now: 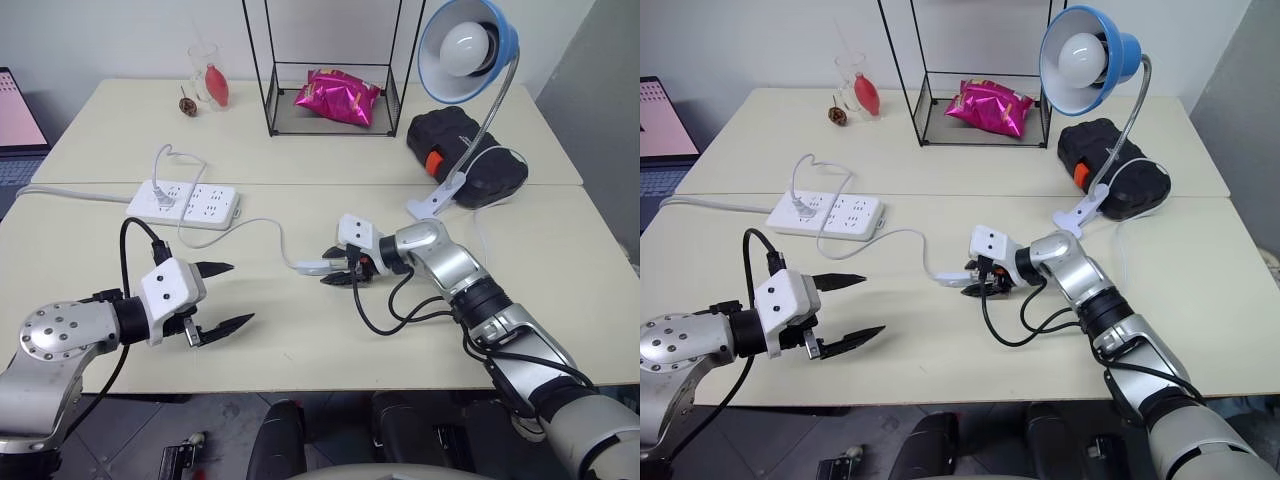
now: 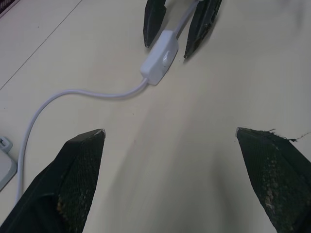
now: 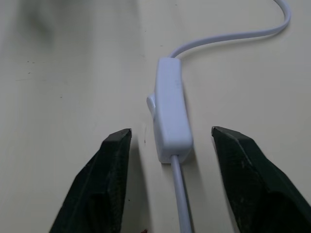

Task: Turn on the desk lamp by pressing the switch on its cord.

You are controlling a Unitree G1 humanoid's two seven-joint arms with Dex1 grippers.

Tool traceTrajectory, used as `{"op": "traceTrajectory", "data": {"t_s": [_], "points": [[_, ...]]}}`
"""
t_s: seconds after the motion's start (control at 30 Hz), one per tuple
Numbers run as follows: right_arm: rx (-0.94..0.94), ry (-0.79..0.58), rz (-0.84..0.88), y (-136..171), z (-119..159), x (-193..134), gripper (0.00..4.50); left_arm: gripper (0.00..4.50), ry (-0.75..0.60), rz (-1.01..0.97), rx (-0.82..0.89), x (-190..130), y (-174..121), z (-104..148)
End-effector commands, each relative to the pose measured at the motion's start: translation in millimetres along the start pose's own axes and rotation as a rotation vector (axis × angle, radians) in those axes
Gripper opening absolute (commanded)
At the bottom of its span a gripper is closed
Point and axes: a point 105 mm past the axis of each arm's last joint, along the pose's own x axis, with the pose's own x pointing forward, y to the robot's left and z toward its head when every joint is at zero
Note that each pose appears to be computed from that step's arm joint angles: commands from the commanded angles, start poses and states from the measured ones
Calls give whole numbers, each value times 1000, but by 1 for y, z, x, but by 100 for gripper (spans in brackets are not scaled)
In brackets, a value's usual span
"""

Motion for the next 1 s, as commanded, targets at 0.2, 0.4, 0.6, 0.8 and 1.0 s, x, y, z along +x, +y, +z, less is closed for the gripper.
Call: {"op": "traceTrajectory", "data": {"t_s": [0.2, 0.4, 0.6, 0.8, 1.0], "points": [[-60, -32, 1, -3, 15, -5, 46, 450, -31, 18, 20, 1, 5, 5], [-135, -72, -14, 0, 28, -13, 39, 450, -88, 34, 23, 9, 14, 22], [-198, -105, 2, 17, 45, -19, 39, 450, -104, -31, 61, 31, 13, 34], [-215, -111, -4, 24, 53, -20, 39, 450, -92, -89, 106, 56, 14, 37], [-232, -103, -11, 27, 54, -20, 39, 450, -88, -89, 112, 71, 24, 38]]}}
